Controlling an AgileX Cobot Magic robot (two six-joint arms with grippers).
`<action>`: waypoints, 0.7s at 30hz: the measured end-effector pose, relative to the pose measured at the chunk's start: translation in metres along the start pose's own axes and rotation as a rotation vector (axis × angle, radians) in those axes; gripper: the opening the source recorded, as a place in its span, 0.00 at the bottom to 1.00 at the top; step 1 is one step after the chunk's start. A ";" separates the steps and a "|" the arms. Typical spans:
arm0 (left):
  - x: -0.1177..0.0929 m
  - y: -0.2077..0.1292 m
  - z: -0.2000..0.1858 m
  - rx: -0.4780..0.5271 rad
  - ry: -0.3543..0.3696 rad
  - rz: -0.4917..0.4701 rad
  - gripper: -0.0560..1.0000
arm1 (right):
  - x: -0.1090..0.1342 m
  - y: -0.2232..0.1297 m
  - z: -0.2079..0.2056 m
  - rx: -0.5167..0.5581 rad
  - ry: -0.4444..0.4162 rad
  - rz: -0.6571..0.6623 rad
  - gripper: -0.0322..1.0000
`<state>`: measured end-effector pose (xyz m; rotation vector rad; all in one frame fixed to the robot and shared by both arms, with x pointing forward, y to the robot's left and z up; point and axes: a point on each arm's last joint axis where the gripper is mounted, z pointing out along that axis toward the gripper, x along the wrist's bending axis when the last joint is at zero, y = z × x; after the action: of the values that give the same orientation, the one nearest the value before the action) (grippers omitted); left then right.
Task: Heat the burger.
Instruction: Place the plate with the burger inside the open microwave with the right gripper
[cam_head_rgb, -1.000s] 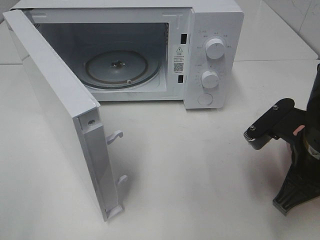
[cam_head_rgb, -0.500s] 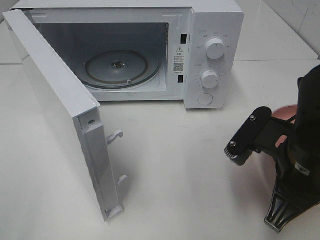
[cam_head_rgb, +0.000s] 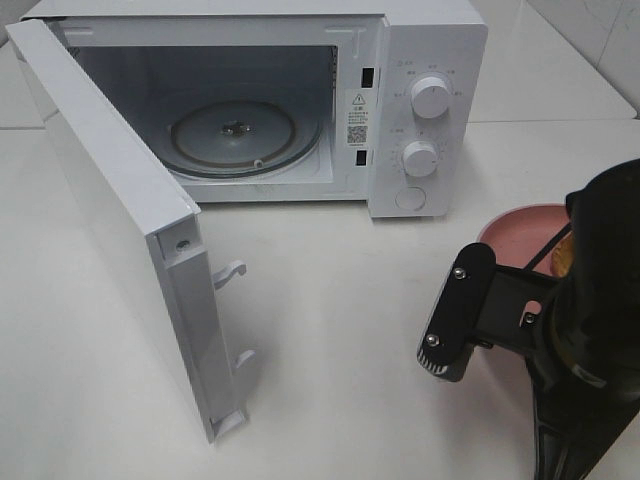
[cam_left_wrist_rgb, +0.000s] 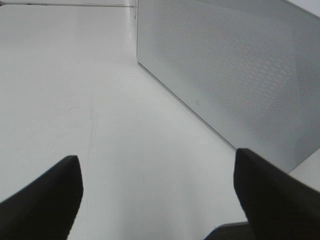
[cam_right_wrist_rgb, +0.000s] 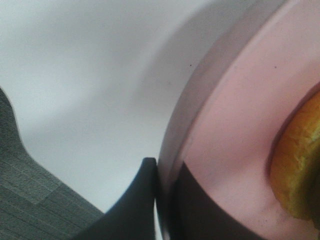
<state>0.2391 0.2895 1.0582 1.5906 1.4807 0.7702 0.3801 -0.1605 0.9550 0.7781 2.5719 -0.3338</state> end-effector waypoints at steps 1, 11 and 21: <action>0.000 0.000 0.000 0.000 0.000 0.000 0.79 | 0.000 0.000 0.000 0.000 0.000 0.000 0.06; 0.000 0.000 0.000 0.000 0.000 0.000 0.79 | 0.003 0.006 -0.004 -0.065 -0.065 -0.162 0.06; 0.000 0.000 0.000 0.000 0.000 0.000 0.79 | 0.006 0.012 -0.005 -0.135 -0.053 -0.307 0.06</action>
<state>0.2391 0.2895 1.0582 1.5906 1.4807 0.7702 0.3811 -0.1466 0.9554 0.3211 2.6303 -0.2647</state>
